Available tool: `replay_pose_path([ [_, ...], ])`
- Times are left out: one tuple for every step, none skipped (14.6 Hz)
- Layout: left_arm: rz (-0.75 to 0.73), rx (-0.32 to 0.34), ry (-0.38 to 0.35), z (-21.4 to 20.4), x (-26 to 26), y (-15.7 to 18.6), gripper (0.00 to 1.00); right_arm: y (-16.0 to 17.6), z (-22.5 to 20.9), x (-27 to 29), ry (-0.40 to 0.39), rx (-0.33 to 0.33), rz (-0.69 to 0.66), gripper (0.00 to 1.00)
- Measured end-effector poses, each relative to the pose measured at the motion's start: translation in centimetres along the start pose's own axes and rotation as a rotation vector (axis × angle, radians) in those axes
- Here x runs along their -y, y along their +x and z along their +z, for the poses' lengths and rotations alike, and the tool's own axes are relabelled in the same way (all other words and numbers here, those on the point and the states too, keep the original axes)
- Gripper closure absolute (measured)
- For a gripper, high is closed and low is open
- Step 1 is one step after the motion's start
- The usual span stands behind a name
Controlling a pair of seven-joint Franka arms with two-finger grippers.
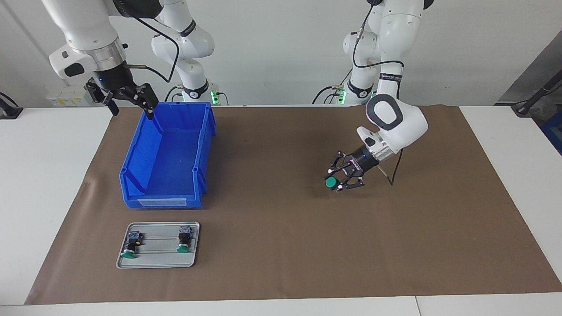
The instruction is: Place and press button with both arms
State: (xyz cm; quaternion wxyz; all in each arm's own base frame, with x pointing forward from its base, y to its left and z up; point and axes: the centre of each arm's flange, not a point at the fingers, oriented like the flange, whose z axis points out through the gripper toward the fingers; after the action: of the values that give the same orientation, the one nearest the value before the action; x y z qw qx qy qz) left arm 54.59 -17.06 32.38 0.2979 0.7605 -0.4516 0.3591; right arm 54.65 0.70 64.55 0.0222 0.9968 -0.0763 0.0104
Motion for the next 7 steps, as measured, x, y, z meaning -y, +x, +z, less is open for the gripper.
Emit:
replay_pose_path([
  [0.004,-0.038,0.017,-0.1,-0.3,-0.5,0.59,0.0,0.0,0.0,0.0,0.0,0.0,0.0],
  [0.004,-0.064,0.026,-0.2,-0.7,-0.9,0.59,0.0,0.0,0.0,0.0,0.0,0.0,0.0],
  [-0.001,-0.086,0.024,-0.1,-1.1,-1.2,0.59,0.0,0.0,0.0,0.0,0.0,0.0,0.0],
  [-0.007,-0.117,0.009,0.2,-1.7,-1.7,0.59,0.0,0.0,0.0,0.0,0.0,0.0,0.0],
  [-0.01,-0.153,-0.008,0.7,-2.3,-2.5,0.59,0.0,0.0,0.0,0.0,0.0,0.0,0.0],
  [-0.011,-0.19,-0.018,1.3,-2.9,-3.5,0.59,0.0,0.0,0.0,0.0,0.0,0.0,0.0],
  [-0.014,-0.222,-0.027,1.8,-3.2,-4.2,0.59,0.0,0.0,0.0,0.0,0.0,0.0,0.0],
])
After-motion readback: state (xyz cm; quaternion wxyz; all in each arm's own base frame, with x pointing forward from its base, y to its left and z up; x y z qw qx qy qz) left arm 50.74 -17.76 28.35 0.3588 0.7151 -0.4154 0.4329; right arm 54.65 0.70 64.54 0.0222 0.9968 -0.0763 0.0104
